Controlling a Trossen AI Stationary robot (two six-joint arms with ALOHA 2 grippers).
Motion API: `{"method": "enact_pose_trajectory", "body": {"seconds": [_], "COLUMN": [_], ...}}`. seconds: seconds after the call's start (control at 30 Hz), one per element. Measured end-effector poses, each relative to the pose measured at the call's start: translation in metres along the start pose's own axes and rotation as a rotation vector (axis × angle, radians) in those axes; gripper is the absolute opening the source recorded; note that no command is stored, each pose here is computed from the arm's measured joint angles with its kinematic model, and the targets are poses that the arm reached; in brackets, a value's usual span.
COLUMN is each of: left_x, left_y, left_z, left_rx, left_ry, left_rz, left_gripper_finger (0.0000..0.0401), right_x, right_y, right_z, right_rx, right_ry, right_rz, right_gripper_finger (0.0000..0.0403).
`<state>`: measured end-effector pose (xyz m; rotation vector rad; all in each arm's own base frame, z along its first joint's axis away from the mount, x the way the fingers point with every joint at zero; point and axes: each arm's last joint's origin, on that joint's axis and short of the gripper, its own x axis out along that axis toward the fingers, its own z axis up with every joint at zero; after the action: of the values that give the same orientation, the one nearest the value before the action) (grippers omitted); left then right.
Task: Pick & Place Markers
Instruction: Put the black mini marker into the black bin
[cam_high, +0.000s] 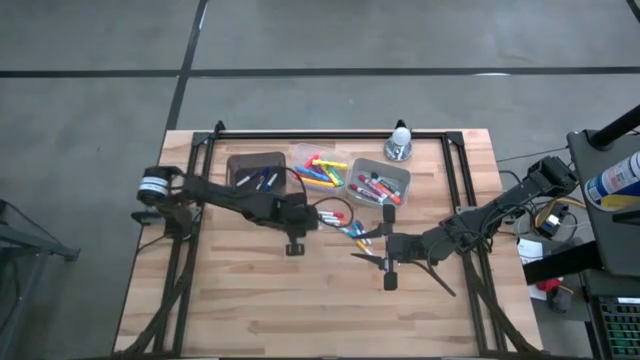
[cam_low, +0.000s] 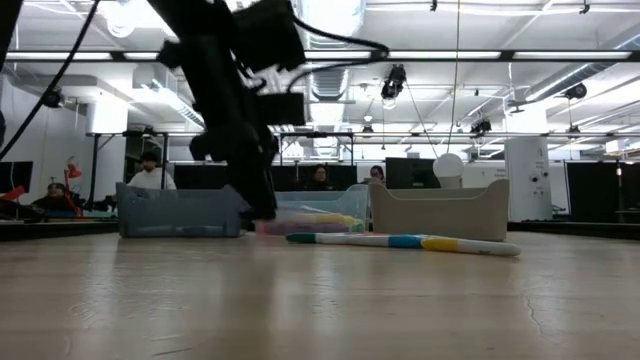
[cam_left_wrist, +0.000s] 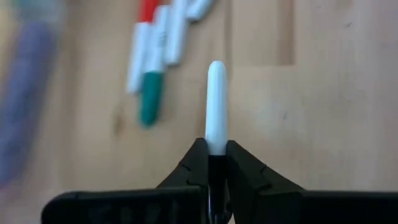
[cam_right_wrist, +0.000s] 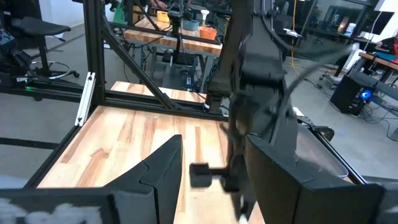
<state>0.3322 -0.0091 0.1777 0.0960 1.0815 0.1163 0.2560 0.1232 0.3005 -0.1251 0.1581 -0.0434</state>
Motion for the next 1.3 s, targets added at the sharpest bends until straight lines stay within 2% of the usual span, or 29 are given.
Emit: {"method": "enact_pose_trajectory", "body": {"seconds": [0.23,0.47,0.6,0.73,0.83,1.0,1.17,1.3], "left_x": [-0.052,-0.103,-0.116,-0.113,-0.105,-0.091,-0.079,-0.075], "left_y": [0.013,0.034,0.051,0.074,0.093,0.120,0.131,0.131], "left_z": [-0.007,-0.023,-0.035,-0.052,-0.066,-0.085,-0.101,-0.107], "left_rx": [-0.042,-0.107,-0.189,-0.274,-0.344,-0.475,-0.551,-0.583], "left_ry": [-0.004,-0.023,-0.032,0.010,0.068,0.124,0.134,0.140], "left_rz": [0.147,0.416,0.479,0.528,0.530,0.460,0.373,0.360], "left_gripper_finger": [0.0024,0.0024,0.0026,0.0031,0.0031,0.0032,0.0035,0.0036], "right_x": [0.000,0.000,0.000,0.000,0.000,0.000,0.000,0.000], "right_y": [0.000,0.000,0.000,0.000,0.000,0.000,0.000,0.000], "right_z": [0.000,0.000,0.000,0.000,0.000,0.000,0.000,0.000], "right_rx": [0.000,0.000,0.000,0.000,0.000,0.000,0.000,0.000], "right_ry": [0.000,0.000,0.001,0.000,0.000,0.000,0.000,0.000], "right_rz": [0.000,0.000,0.000,0.000,0.000,0.000,0.000,0.000], "right_gripper_finger": [0.0166,0.0166,0.0166,0.0166,0.0166,0.0166,0.0166,0.0166]}}
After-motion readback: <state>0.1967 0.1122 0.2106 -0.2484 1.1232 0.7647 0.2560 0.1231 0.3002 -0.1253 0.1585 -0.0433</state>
